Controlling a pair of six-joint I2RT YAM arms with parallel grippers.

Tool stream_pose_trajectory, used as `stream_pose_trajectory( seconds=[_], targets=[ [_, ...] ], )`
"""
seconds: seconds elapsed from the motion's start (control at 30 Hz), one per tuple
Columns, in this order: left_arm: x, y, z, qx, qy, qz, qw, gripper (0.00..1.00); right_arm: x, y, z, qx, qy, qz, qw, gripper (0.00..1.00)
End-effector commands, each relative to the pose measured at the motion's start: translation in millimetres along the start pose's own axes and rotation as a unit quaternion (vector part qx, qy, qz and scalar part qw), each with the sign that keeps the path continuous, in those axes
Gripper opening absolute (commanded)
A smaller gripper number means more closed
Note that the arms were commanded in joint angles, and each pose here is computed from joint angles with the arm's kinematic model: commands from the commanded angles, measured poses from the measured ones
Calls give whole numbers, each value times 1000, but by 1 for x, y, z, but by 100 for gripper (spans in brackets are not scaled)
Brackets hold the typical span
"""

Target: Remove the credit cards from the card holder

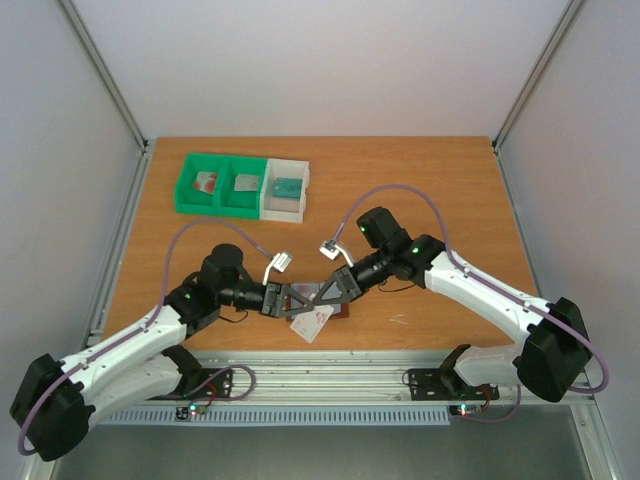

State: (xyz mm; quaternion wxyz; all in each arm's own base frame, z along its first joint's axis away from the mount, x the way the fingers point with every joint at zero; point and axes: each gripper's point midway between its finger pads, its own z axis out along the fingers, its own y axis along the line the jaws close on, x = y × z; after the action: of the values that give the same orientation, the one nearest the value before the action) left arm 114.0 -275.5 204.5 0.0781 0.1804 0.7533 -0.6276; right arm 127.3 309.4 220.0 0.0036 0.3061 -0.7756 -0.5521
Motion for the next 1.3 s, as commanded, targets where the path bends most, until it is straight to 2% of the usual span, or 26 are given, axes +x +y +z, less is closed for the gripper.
stream_pose_trajectory(
  seconds=[0.0,0.13,0.23,0.4,0.6,0.77,0.9,1.27],
  targets=[
    [-23,8,-7,-90,-40,7,995,42,-7,6,-7,20,-35,-13,999,1],
    [-41,-2,-22,-110,-107,22,988,58,-20,3,-15,55,-82,1,995,1],
    [-52,6,-34,-134,-168,6,977,63,-33,12,-19,39,-119,8,992,1],
    [-60,-9,-37,-66,-216,-13,974,68,-55,4,-21,36,-177,59,982,1],
    [-68,-7,-47,-56,-263,-55,962,70,-72,-3,-33,36,-251,92,963,1],
    [-74,-15,-58,-22,-306,-54,950,70,-83,4,-42,2,-296,103,949,1],
    [-76,-18,-60,0,-318,-57,946,70,-89,10,-50,-14,-324,118,938,1],
    [-81,-24,-60,43,-330,-73,940,66,-91,5,-72,6,-384,148,911,1]
  ],
)
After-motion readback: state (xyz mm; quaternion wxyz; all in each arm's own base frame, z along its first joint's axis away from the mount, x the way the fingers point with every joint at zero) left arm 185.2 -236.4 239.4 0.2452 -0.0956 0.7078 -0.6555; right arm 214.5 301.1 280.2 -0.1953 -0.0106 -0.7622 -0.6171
